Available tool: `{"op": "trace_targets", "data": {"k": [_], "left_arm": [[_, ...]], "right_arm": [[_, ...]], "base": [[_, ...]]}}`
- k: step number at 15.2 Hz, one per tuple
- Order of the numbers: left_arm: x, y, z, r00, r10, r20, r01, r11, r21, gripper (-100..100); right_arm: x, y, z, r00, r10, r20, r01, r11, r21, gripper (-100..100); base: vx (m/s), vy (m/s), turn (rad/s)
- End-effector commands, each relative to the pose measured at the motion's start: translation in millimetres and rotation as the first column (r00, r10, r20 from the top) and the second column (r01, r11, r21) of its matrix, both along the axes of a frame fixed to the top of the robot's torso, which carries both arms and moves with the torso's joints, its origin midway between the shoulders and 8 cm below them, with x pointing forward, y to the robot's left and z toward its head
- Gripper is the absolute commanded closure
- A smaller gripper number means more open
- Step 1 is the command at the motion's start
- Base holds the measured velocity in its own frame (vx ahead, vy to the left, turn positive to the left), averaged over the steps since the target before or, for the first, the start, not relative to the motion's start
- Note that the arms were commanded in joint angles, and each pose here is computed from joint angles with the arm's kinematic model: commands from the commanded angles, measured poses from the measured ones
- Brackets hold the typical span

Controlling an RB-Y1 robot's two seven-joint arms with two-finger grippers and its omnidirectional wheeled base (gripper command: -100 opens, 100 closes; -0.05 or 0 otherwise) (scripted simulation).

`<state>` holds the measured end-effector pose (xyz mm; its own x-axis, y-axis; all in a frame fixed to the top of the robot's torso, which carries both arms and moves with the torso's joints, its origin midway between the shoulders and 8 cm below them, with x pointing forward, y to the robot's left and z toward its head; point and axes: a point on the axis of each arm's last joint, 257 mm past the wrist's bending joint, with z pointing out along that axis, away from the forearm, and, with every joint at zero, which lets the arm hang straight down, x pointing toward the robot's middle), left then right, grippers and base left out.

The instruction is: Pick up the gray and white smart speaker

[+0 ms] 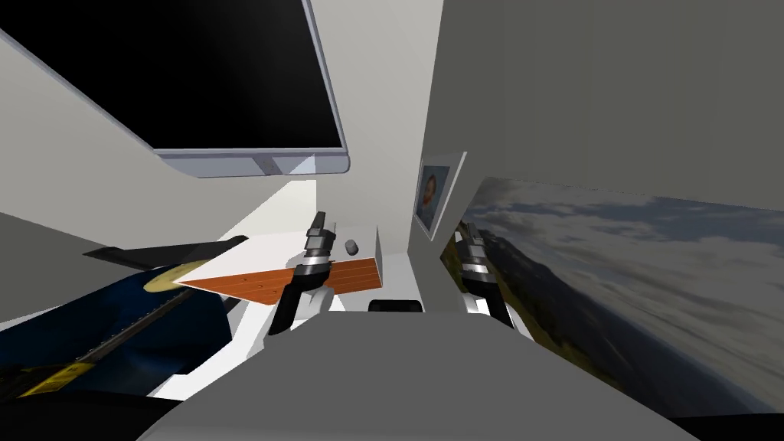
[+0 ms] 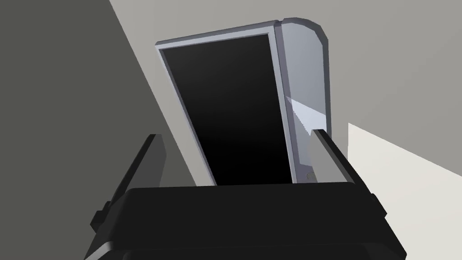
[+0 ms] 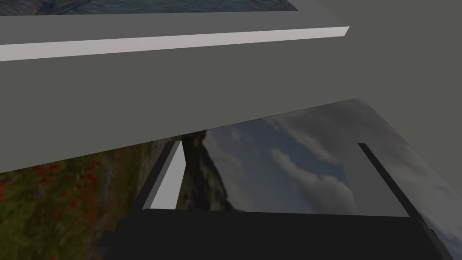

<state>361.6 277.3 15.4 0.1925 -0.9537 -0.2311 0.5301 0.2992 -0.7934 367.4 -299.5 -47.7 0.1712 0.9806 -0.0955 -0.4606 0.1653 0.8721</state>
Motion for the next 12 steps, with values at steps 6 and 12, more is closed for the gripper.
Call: {"op": "trace_targets", "data": {"k": [6,12], "left_arm": [[23.5,21.3,-32.8,0.987,0.07,-0.147,-0.055,0.993,0.103,-100],[38.0,38.7,-61.6,0.957,0.125,-0.263,-0.084,0.983,0.162,-100]], "right_arm": [[0.0,0.0,0.0,1.0,0.0,0.0,0.0,1.0,0.0,0],[0.0,0.0,0.0,1.0,0.0,0.0,0.0,1.0,0.0,0]], "base": [[0.01,0.044,-0.134],[0.012,0.039,-0.128]]}}
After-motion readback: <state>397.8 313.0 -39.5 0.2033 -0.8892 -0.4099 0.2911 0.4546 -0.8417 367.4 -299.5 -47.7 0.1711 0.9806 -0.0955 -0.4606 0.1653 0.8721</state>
